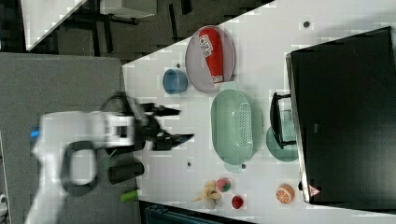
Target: Drag strainer left to right.
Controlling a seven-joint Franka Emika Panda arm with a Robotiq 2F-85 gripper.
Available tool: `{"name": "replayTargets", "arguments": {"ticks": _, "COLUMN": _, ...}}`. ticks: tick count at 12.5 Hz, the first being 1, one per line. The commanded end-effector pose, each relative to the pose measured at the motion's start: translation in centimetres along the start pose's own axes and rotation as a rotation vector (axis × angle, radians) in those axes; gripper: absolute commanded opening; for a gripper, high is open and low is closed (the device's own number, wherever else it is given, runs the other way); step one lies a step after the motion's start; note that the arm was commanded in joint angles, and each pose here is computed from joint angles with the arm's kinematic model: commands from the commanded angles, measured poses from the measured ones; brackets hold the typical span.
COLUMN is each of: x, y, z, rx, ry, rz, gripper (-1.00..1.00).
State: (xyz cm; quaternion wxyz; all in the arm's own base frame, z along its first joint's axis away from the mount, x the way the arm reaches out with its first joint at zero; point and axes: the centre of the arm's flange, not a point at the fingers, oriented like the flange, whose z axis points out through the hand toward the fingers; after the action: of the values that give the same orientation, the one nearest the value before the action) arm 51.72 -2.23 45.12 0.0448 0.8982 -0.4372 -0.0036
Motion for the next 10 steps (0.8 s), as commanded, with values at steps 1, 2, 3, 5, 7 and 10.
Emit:
{"name": "replayTargets", "arguments": {"ticks": 1, "x": -1.1, "y": 3.1, "z": -7.2, "rx": -0.002, "ry": -0.054, "rz": -0.016, "gripper": 1.00}}
{"name": "replayTargets", "arguments": {"ticks": 2, "x": -1.7, "y": 3.9, "z": -9.3, "rx": 0.009, "ry": -0.072, "rz": -0.011, "gripper": 1.00}}
{"name": "replayTargets", "arguments": {"ticks": 3, "x": -2.2, "y": 4.6, "z": -11.1, "rx": 0.025, "ry": -0.072, "rz": -0.017, "gripper": 1.00}}
{"name": "replayTargets", "arguments": {"ticks": 5, "x": -3.1, "y": 5.7, "z": -13.4, "rx": 0.058, "ry": -0.045, "rz": -0.086, "gripper": 1.00}}
{"name": "replayTargets", "arguments": {"ticks": 7, "x": -3.4, "y": 6.5, "z": -13.9, "rx": 0.054, "ry": -0.053, "rz": -0.096, "gripper": 1.00}}
{"name": "replayTargets", "arguments": {"ticks": 10, "x": -3.5, "y": 6.7, "z": -13.8, "rx": 0.044, "ry": -0.062, "rz": -0.095, "gripper": 1.00}}
